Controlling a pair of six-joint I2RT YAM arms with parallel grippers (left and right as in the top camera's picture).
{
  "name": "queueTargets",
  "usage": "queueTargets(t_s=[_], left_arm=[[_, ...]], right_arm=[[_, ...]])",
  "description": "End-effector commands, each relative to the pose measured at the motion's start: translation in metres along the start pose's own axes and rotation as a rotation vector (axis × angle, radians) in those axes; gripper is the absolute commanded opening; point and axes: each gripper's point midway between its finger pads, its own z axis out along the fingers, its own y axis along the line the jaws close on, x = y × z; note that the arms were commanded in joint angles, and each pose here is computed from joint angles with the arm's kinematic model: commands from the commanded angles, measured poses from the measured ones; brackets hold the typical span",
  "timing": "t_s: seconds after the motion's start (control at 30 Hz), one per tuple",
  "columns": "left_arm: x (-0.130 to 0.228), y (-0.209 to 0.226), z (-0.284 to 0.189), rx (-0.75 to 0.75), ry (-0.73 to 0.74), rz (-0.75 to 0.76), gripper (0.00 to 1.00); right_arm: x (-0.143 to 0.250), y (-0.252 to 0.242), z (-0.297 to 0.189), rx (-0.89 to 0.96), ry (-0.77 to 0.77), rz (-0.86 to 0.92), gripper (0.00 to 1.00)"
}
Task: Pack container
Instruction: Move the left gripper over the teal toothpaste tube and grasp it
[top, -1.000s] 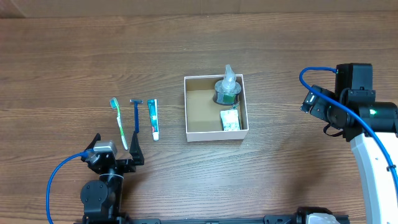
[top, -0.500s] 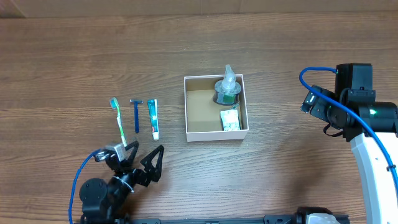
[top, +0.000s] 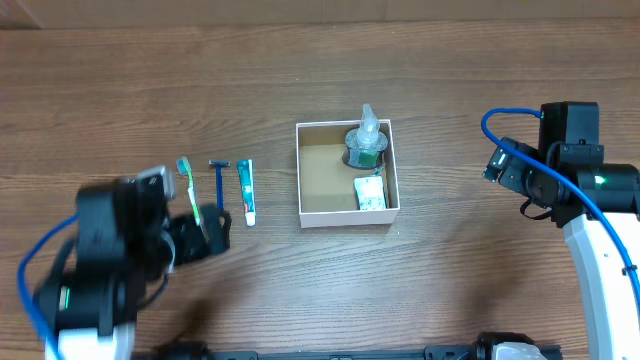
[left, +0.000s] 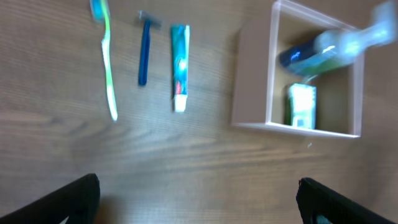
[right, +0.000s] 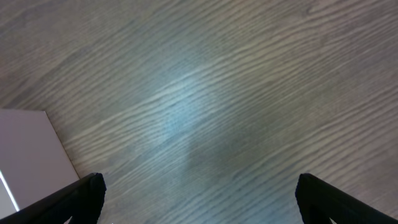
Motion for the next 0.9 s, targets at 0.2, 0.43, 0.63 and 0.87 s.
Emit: queueTargets(t_s=[0.2, 0.43, 0.63, 0.87], left_arm=[[-0.004, -0.001, 0.114, 0.039, 0.416, -0.093, 0.94], [-0.012, 0.016, 0.144, -0.297, 0.321, 0.158, 0.92], [-0.021, -0.019, 0.154, -0.373, 0.147, 0.151, 0.92], [-0.025, -0.014, 0.156, -0.372, 0.132, 0.070, 1.00]], right_arm=[[-0.008, 0.000, -0.007, -0.005, -0.031, 0.009, 1.00], [-0.008, 0.000, -0.007, -0.005, -0.031, 0.009, 1.00], [-0.008, 0.000, -0.007, -0.005, -0.031, 0.009, 1.00], [-0.008, 0.000, -0.007, -0.005, -0.031, 0.009, 1.00]])
